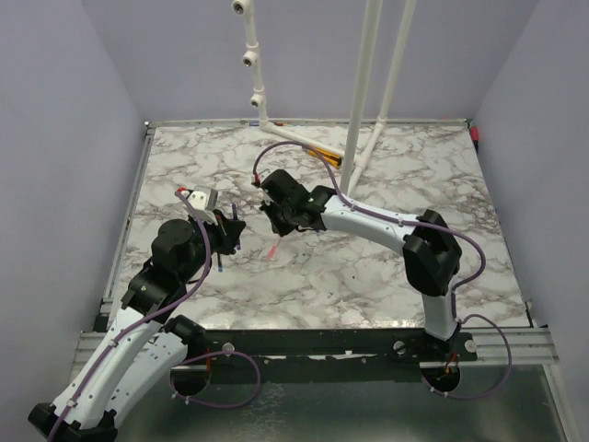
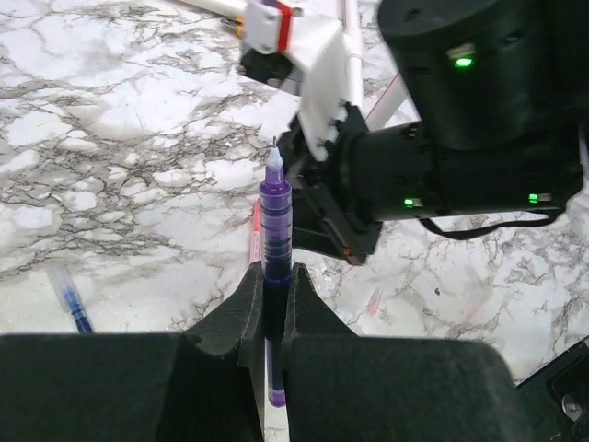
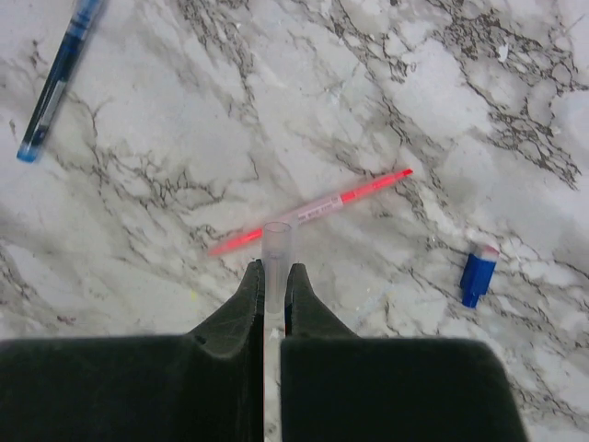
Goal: Insert the pens into the pen caps
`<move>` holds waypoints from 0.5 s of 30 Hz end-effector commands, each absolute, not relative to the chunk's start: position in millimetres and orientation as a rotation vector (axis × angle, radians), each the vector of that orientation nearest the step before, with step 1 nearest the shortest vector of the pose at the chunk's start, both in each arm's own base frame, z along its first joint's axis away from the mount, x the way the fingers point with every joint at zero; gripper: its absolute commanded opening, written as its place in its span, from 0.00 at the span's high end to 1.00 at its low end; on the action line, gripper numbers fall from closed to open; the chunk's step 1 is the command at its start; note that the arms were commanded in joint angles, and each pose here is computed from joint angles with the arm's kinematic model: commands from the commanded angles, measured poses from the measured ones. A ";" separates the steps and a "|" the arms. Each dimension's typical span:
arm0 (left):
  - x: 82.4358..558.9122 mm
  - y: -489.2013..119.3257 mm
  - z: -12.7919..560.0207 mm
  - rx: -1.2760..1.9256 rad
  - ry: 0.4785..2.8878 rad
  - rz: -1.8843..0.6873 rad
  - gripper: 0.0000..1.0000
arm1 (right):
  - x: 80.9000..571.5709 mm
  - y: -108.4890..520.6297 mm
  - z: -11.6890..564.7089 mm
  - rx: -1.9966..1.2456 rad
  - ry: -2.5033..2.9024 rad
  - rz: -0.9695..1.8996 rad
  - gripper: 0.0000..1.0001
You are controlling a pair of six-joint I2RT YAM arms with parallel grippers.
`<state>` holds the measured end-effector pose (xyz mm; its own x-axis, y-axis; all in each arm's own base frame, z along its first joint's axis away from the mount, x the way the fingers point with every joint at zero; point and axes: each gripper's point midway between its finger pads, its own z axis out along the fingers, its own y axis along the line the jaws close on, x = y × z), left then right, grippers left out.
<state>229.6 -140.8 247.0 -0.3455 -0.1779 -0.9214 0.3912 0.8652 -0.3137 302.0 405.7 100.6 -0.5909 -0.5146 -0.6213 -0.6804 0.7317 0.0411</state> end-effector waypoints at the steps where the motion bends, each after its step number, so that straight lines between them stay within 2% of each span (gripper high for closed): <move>1: 232.3 -133.6 257.0 0.144 1.809 -0.556 1.00 | 282.3 386.4 109.1 -0.988 2.309 0.391 0.99; 11: 233.0 -134.8 255.3 0.147 1.817 -0.561 1.00 | 234.5 328.8 104.5 -1.234 2.193 0.366 0.99; 15: 233.3 -135.7 253.7 0.150 1.824 -0.564 1.00 | 201.6 314.1 94.9 -1.435 2.112 0.380 0.99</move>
